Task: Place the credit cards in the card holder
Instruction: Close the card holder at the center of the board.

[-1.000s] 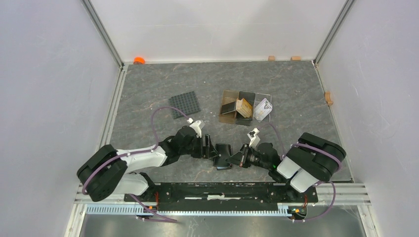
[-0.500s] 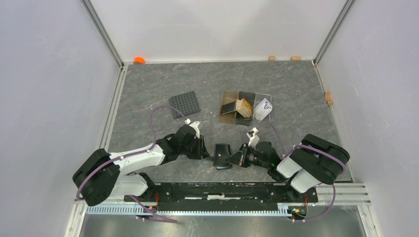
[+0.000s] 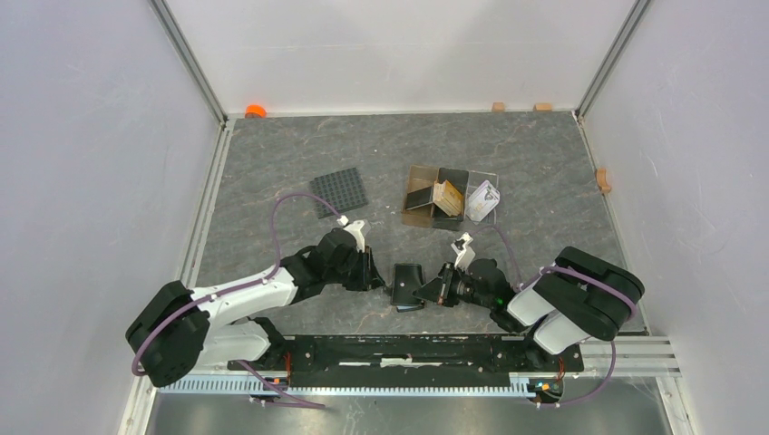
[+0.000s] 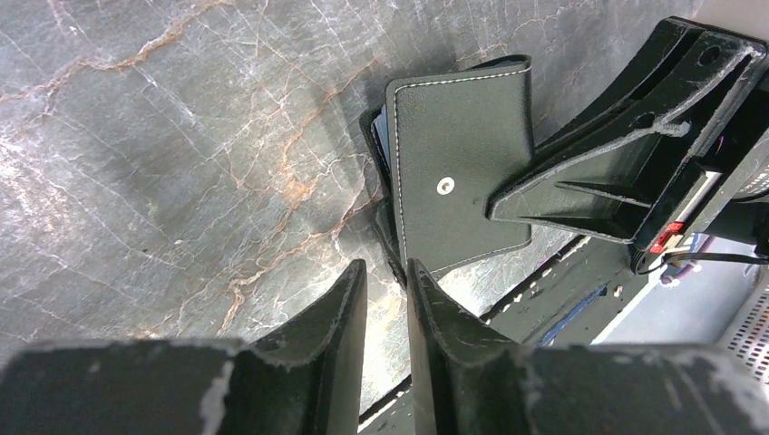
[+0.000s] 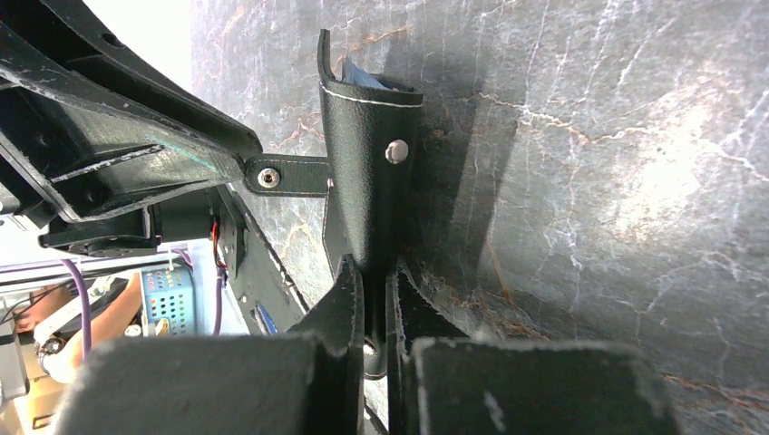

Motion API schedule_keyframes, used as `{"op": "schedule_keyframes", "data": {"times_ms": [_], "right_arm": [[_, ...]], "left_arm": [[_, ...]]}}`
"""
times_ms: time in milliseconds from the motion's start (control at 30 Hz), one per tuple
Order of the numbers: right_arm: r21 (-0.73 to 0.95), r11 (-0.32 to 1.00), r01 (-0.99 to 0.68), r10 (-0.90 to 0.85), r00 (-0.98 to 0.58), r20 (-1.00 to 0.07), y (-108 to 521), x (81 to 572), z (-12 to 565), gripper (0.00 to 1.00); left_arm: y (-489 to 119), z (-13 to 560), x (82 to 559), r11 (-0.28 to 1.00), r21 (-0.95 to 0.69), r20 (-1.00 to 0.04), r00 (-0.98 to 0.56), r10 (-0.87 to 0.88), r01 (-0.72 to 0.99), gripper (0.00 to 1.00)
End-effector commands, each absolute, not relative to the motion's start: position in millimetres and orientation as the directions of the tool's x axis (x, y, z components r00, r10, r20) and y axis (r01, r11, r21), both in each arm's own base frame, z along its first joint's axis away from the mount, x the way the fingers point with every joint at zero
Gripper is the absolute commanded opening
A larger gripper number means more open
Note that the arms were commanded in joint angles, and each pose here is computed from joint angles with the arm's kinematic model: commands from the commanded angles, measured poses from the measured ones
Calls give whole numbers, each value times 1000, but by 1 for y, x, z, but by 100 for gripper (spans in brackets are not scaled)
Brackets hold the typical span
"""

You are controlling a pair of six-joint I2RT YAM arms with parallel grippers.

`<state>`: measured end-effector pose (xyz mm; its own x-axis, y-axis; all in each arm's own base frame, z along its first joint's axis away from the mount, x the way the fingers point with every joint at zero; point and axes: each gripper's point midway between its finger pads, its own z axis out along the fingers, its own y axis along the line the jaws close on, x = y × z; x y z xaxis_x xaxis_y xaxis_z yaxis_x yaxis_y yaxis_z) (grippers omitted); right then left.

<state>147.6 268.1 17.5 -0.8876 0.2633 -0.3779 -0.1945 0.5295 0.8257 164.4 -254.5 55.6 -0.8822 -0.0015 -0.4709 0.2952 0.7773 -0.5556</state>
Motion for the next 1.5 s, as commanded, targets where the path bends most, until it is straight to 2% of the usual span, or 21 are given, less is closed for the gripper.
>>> {"op": "schedule_keyframes", "data": {"times_ms": [0,133,267,567,1000,1167,1467], "right_arm": [[703,698,-136,205,-903,-378,238,138,-30,0],[698,704,-135,205,-902,-381,237,139,-31,0],[694,707,-134,204,-902,-381,237,139,-32,0],[692,710,-134,203,-901,-382,237,139,-32,0],[687,714,-134,204,-899,-388,235,138,-32,0],[681,718,-144,197,-897,-397,234,139,-32,0],[671,724,-160,181,-894,-409,236,139,-32,0]], "left_arm": [[-258,60,160,756,-583,-463,-886,-9,297,29],[-259,57,158,753,-589,-447,-895,1,295,35],[-262,56,156,747,-593,-444,-896,7,300,35],[-262,58,155,743,-598,-448,-894,4,302,22],[-265,55,152,731,-613,-432,-902,6,298,14],[-274,59,155,700,-644,-441,-897,-9,309,2],[-291,62,168,667,-665,-468,-884,-23,335,2]]}}
